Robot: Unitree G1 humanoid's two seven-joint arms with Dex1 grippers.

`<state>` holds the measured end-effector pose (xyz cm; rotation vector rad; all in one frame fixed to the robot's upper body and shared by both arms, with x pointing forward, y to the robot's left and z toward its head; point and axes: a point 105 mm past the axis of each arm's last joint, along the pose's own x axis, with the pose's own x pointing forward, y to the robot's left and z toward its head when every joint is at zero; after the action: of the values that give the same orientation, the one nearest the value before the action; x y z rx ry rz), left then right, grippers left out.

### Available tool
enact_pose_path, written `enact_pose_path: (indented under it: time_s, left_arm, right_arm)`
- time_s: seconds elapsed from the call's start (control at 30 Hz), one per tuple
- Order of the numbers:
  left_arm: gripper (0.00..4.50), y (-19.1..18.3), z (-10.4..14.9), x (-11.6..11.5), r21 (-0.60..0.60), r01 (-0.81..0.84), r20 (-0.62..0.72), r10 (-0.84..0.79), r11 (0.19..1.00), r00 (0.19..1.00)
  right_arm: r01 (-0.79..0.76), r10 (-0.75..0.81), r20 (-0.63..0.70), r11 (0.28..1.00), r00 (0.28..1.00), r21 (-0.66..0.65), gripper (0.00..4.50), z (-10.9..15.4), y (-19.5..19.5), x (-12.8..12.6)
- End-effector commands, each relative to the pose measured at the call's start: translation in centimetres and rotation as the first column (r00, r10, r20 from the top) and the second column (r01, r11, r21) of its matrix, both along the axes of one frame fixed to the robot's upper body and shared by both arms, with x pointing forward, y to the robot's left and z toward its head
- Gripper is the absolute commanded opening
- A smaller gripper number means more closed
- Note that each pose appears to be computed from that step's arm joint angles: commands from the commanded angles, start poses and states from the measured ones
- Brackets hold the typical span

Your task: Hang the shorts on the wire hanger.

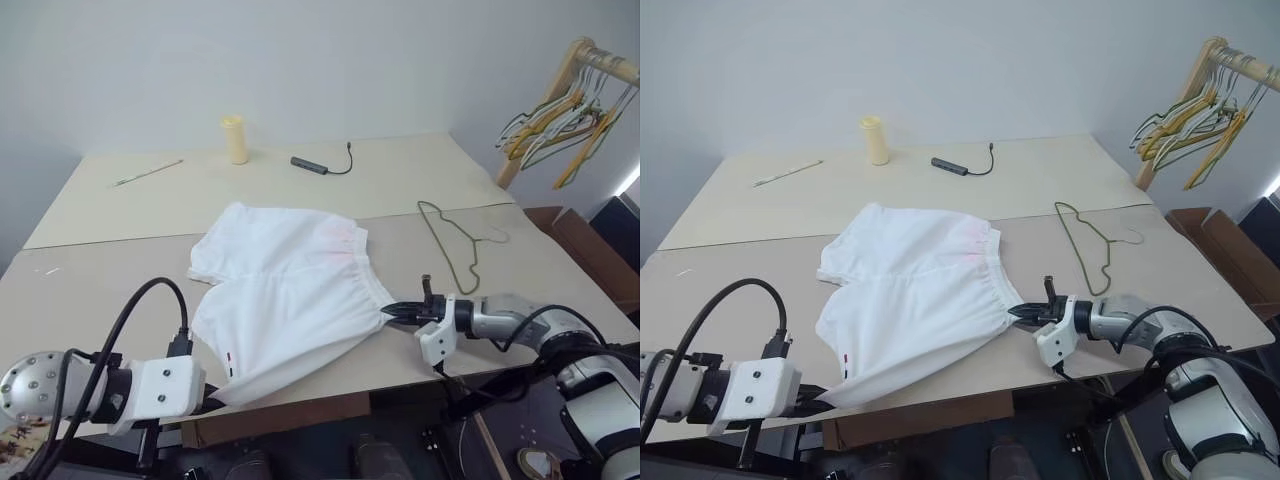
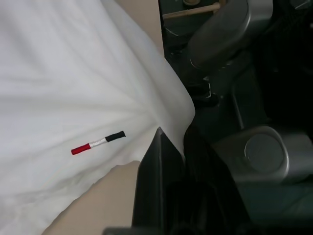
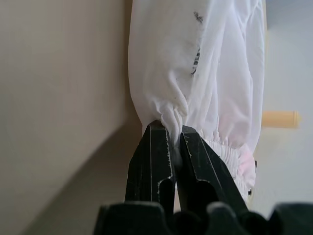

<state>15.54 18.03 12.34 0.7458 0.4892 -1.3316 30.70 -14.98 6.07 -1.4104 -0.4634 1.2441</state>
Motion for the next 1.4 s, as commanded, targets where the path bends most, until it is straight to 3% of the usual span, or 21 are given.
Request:
enact_pose_path:
  time_s: [0.03, 0.33, 0.43, 0.67, 0.7, 0.8, 0.87, 0.93, 1.0, 1.07, 1.13, 1.17, 1.2, 1.27, 1.33, 1.4]
  left_arm:
    - [0.02, 0.5, 0.2, -0.4, 0.02, -0.008, -0.019, 0.008, 1.0, 1.0]
    - [0.02, 0.9, -0.4, -1.1, 0.031, 0.002, -0.049, -0.001, 1.0, 0.999]
    - [0.71, 0.8, -0.6, -1.1, 0.018, 0.001, -0.051, -0.001, 1.0, 0.999]
    - [2.94, 1.7, 1.1, -0.7, -0.046, 0.048, -0.006, -0.049, 0.998, 0.999]
    - [2.95, 1.9, 1.5, -0.7, -0.061, 0.055, -0.004, -0.055, 0.997, 0.998]
    - [2.95, 2.5, 2.9, -0.2, -0.104, 0.048, 0.029, -0.045, 0.993, 0.999]
    - [2.95, 2.9, 4.1, 0.6, -0.148, 0.028, 0.06, -0.019, 0.989, 0.998]
    - [2.95, 3.1, 5.5, 1.9, -0.214, 0.002, 0.104, 0.021, 0.977, 0.994]
    - [2.95, 2.6, 7.2, 3.6, -0.334, -0.046, 0.138, 0.097, 0.941, 0.986]
    - [2.95, 1.9, 8.4, 5.0, -0.423, -0.075, 0.159, 0.156, 0.903, 0.975]
    - [2.95, 0.5, 9.5, 6.6, -0.519, -0.103, 0.155, 0.212, 0.848, 0.965]
    - [2.95, -0.2, 9.8, 7.1, -0.554, -0.109, 0.15, 0.227, 0.825, 0.962]
    - [2.95, -1.1, 10.1, 7.7, -0.593, -0.117, 0.131, 0.24, 0.797, 0.962]
    - [2.95, -2.2, 10.4, 8.3, -0.629, -0.125, 0.113, 0.249, 0.768, 0.962]
    - [2.95, -3.3, 10.5, 8.7, -0.644, -0.103, 0.121, 0.234, 0.758, 0.965]
    - [2.95, -4.0, 10.5, 8.8, -0.651, -0.088, 0.125, 0.221, 0.754, 0.967]
  right_arm:
    - [0.022, -0.024, 0.034, 0.998, 0.999, 0.058, 0.0, 1.7, -0.1, -0.1]
    - [0.032, -0.031, -0.009, 0.997, 0.999, 0.068, 0.0, 1.2, 0.3, -1.8]
    - [0.035, -0.03, -0.056, 0.996, 0.998, 0.086, 0.94, 1.3, 0.3, -2.6]
    - [0.041, -0.026, -0.169, 0.995, 0.985, 0.087, 3.39, 2.9, -1.1, -5.6]
    - [0.064, -0.045, -0.188, 0.993, 0.981, 0.097, 3.68, 3.3, -1.4, -5.7]
    - [0.186, -0.144, -0.265, 0.972, 0.953, 0.143, 3.68, 4.8, -2.8, -5.4]
    - [0.331, -0.25, -0.336, 0.919, 0.908, 0.213, 3.68, 6.3, -4.1, -4.2]
    - [0.528, -0.391, -0.431, 0.807, 0.813, 0.264, 3.68, 7.4, -6.0, -2.2]
    - [0.72, -0.508, -0.547, 0.629, 0.666, 0.292, 3.68, 8.1, -8.1, 0.2]
    - [0.812, -0.546, -0.621, 0.506, 0.562, 0.291, 3.68, 8.5, -9.4, 1.5]
    - [0.909, -0.622, -0.669, 0.346, 0.407, 0.232, 3.68, 7.9, -11.1, 3.3]
    - [0.942, -0.648, -0.686, 0.273, 0.331, 0.196, 3.68, 7.4, -11.8, 3.9]
    - [0.978, -0.689, -0.695, 0.166, 0.206, 0.126, 3.68, 6.4, -12.9, 4.7]
    - [0.999, -0.726, -0.686, 0.037, 0.044, 0.025, 3.68, 4.9, -14.2, 5.5]
    - [0.997, -0.749, -0.658, -0.061, -0.075, -0.044, 3.68, 3.5, -15.3, 6.3]
    - [0.989, -0.741, -0.655, -0.122, -0.146, -0.082, 3.68, 2.8, -15.8, 7.0]
